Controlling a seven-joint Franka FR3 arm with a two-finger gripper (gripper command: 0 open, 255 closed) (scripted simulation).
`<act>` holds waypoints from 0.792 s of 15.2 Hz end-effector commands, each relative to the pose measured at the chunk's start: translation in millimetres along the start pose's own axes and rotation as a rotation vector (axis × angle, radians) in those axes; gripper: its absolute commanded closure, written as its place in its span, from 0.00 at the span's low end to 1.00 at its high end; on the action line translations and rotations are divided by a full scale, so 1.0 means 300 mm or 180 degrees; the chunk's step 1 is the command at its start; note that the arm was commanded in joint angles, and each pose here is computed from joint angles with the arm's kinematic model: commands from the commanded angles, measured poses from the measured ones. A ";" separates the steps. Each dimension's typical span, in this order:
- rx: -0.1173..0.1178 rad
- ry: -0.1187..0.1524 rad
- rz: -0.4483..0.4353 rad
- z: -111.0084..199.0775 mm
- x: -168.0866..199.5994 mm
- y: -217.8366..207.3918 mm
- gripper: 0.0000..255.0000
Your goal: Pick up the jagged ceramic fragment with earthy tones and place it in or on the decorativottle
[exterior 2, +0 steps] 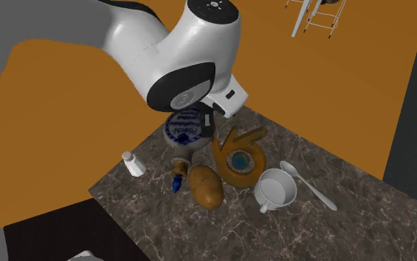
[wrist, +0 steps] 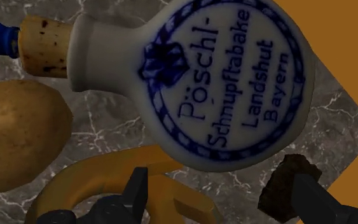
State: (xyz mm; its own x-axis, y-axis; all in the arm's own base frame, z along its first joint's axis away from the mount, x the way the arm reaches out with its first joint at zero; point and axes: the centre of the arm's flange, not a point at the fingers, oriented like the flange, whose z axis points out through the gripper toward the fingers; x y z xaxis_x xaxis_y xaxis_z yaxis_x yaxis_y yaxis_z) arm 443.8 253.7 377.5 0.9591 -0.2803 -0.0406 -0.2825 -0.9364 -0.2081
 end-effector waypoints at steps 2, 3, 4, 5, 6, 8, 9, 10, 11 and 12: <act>0.0100 0.0029 0.0116 0.061 0.041 -0.084 0.00; 0.0132 0.0038 0.0152 0.082 0.056 -0.115 0.00; 0.0163 0.0048 0.0188 0.102 0.071 -0.145 0.00; 0.0195 0.0057 0.0224 0.122 0.086 -0.175 0.00; 0.0227 0.0066 0.0260 0.142 0.103 -0.205 0.00; 0.0290 0.0084 0.0332 0.180 0.136 -0.266 0.00; 0.0322 0.0093 0.0368 0.199 0.153 -0.296 0.00; 0.0353 0.0103 0.0404 0.217 0.171 -0.326 0.00; 0.0366 0.0106 0.0418 0.225 0.178 -0.338 0.00; 0.0366 0.0106 0.0418 0.242 0.178 -0.340 0.00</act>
State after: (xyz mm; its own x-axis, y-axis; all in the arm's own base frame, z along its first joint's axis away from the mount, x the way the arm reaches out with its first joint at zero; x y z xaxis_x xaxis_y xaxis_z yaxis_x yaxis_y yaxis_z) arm 522.2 347.6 331.6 0.9145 -0.4023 -0.0425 -0.3949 -0.8648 -0.3101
